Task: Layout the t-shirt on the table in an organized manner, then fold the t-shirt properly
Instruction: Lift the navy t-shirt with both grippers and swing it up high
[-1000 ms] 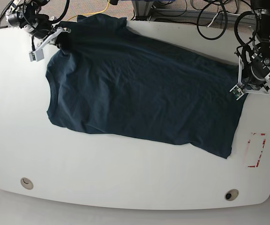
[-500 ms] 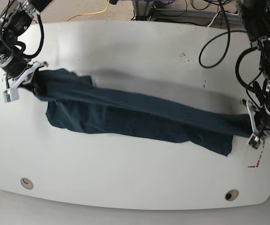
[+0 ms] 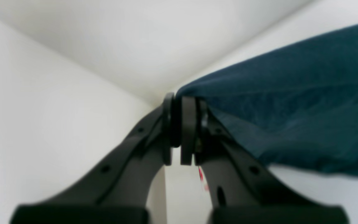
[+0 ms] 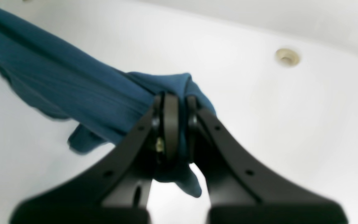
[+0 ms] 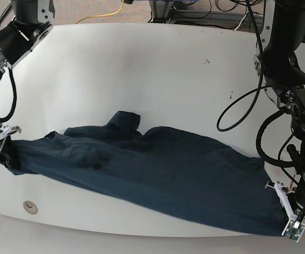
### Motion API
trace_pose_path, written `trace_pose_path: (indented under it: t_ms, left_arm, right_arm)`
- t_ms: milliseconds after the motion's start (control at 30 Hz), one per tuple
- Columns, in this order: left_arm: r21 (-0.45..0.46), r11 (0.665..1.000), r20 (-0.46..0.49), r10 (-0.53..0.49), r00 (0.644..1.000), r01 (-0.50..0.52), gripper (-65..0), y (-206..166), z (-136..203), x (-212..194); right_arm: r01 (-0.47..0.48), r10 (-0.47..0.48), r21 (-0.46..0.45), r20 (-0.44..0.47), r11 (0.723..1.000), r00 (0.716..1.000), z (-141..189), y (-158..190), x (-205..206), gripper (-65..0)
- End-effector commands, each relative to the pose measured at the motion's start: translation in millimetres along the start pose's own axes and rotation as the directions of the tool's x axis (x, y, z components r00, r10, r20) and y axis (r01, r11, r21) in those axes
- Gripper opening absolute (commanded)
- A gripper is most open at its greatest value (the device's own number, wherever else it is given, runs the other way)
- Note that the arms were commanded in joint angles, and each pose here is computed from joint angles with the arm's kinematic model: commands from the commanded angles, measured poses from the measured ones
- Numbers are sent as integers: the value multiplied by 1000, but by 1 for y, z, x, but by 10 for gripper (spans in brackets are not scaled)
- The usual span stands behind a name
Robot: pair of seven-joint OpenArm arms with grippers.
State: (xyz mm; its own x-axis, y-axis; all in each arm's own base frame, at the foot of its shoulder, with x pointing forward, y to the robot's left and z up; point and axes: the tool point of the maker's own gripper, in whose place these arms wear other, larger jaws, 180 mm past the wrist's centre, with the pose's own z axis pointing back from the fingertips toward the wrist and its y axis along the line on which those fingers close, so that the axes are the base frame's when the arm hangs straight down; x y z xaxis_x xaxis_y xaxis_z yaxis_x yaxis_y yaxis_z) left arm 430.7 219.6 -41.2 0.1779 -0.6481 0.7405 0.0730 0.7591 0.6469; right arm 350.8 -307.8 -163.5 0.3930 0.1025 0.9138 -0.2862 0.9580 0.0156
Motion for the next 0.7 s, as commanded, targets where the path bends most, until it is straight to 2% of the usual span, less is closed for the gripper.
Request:
trace_pose_path:
  t_ms: [0,300,667]
  left_arm:
    - [51,999,77,5,997,-9,-650,17,5,31]
    - [104,993,235,37,971,-63,-650,45,18,96]
    - [169,981,336,37,941,-98,-650,88,35,144]
  right_arm:
    - [-31,32,-19,56,999,998,4,-16,32,-650]
    - [-61,61,-4,124,998,990,-2,-43,101,-650]
    - [-112,111,-10,193,994,975,6,-58,172,-650]
